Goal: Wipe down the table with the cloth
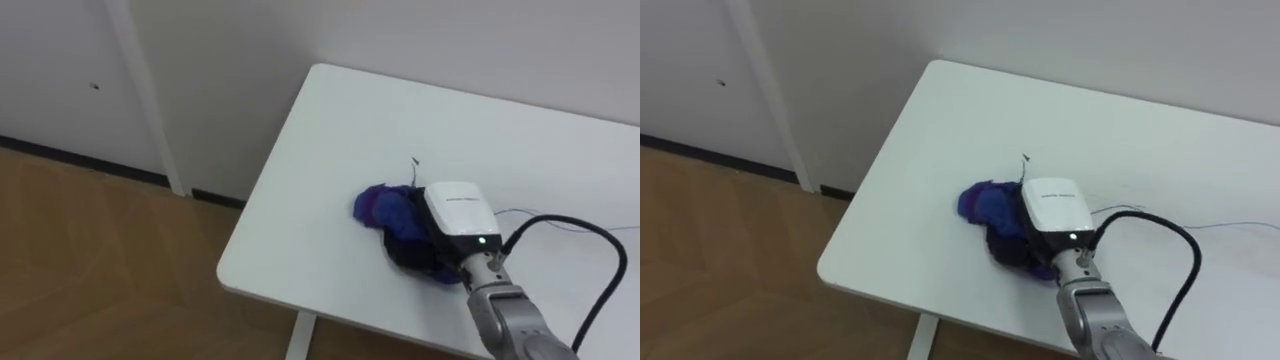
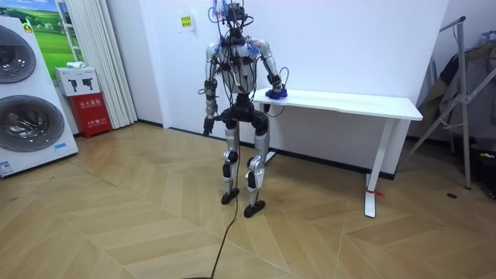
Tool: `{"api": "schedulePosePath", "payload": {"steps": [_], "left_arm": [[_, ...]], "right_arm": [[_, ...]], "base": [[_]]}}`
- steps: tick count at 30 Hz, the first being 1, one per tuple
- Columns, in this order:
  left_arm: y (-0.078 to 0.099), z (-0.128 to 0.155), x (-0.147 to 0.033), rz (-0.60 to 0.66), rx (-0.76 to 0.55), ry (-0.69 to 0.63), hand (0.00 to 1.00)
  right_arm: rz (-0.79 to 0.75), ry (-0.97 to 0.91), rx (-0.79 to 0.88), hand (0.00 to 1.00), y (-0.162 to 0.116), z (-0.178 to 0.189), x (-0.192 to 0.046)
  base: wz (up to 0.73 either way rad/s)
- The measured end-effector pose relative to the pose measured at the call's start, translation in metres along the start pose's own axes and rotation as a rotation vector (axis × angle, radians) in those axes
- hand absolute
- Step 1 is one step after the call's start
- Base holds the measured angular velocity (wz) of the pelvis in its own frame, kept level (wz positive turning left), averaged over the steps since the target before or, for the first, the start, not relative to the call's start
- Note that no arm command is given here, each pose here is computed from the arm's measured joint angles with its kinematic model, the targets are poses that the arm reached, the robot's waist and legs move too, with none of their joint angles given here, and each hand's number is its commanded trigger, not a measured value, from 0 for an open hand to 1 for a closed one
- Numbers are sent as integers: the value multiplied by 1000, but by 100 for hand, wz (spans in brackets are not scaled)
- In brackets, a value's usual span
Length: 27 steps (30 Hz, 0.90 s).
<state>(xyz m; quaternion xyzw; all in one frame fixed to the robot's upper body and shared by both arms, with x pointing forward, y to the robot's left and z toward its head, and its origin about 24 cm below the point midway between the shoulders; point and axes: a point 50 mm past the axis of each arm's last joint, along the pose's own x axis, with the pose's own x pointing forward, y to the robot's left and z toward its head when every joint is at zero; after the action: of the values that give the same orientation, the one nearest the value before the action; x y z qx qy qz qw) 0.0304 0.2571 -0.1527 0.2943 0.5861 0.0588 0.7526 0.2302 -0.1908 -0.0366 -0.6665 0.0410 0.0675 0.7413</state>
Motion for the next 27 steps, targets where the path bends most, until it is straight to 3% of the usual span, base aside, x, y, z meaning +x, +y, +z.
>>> {"api": "schedulePosePath", "payload": {"steps": [10,16,22,27], "left_arm": [[0,5,1,1,-2,-11,0],[0,1,-2,11,9,0,0],[0,-21,-6,-7,-13,72,0],[1,-39,-11,-4,-18,129,0]], "right_arm": [[9,51,98,100,2,-4,-3],[56,116,217,100,-6,-10,18],[73,258,247,100,-19,-48,40],[23,489,322,100,-19,-103,23]], "base": [[0],[0],[19],[33]]}}
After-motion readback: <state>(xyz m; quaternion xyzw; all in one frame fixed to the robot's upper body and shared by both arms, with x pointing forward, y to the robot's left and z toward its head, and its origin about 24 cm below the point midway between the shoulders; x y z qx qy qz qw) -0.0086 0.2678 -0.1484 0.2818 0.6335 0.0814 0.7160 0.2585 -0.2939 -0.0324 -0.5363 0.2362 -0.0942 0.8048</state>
